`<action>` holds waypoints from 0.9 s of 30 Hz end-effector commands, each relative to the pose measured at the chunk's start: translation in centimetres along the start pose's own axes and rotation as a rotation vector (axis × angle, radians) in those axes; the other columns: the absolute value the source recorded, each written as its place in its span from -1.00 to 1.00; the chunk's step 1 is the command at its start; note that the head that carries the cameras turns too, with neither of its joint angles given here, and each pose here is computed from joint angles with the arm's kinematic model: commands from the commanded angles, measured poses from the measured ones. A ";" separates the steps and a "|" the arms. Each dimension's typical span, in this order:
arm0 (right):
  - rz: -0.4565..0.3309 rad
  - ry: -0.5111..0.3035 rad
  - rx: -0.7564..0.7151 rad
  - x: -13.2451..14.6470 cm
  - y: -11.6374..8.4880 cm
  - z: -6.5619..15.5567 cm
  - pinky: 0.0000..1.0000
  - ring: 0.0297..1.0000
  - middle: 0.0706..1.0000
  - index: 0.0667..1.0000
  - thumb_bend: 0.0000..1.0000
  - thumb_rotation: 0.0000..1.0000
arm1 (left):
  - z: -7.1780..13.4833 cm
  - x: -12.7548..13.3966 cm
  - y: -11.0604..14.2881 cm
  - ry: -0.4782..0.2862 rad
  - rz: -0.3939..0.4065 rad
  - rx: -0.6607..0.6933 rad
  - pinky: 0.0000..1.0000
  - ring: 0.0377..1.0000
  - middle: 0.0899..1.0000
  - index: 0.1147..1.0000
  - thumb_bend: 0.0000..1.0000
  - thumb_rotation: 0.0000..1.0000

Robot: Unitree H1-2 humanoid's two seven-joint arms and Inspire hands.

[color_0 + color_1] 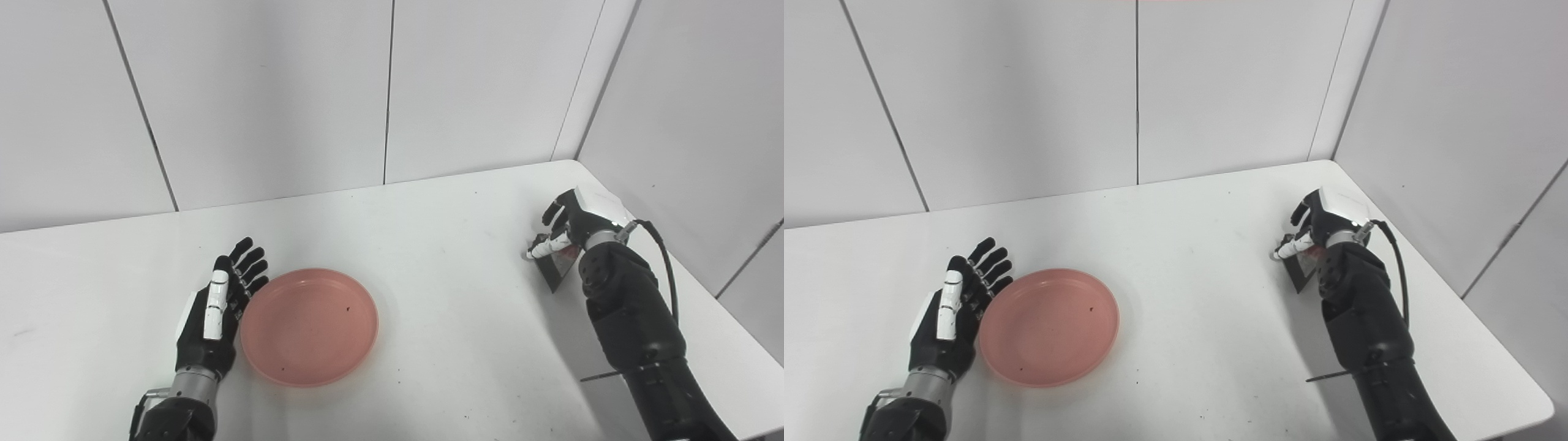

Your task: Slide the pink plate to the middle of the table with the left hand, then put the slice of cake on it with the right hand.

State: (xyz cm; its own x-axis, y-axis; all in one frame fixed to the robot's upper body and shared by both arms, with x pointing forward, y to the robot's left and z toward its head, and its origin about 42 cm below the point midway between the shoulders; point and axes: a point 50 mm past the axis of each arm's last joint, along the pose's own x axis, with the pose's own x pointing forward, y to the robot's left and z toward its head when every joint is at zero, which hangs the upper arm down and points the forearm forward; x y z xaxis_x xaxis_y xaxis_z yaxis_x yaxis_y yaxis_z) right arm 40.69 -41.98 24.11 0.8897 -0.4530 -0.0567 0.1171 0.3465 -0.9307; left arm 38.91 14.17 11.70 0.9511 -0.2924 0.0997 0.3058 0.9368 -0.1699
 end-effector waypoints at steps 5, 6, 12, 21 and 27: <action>-0.143 -0.097 0.094 -0.7 -2.5 2.1 -0.73 -0.65 -0.14 -0.12 0.07 -1.00 | -3.0 -2.5 0.5 0.084 0.026 -0.012 0.75 0.78 0.77 0.72 0.22 1.00; -0.154 -0.108 0.105 -0.8 -2.6 2.3 -0.72 -0.64 -0.14 -0.12 0.07 -1.00 | -3.0 -2.5 0.5 0.085 0.025 -0.012 0.75 0.78 0.77 0.72 0.22 1.00; -0.192 -0.219 0.188 -1.9 -2.7 3.7 -0.71 -0.62 -0.14 -0.12 0.07 -1.00 | -3.1 -2.4 0.4 0.082 0.028 -0.015 0.75 0.78 0.77 0.73 0.20 1.00; -0.157 -0.349 0.313 -3.0 -1.7 6.0 -0.35 -0.21 -0.13 -0.11 0.06 -1.00 | -3.3 -2.4 -0.1 0.084 0.022 -0.009 0.76 0.78 0.77 0.74 0.20 1.00; -0.110 -0.427 0.383 -4.1 -0.9 7.8 -0.17 -0.05 -0.04 -0.15 0.05 -1.00 | -3.5 -2.3 -0.6 0.075 0.024 -0.003 0.77 0.78 0.76 0.74 0.19 1.00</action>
State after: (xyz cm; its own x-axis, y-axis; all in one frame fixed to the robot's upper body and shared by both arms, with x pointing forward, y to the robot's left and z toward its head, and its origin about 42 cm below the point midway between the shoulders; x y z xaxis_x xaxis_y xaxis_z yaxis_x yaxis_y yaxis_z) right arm 40.27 -34.76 25.52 0.9662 -0.2130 0.1450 0.2489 0.6255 -0.7395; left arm 38.82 13.56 11.68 0.9492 -0.2974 0.1026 0.3103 0.9388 -0.1494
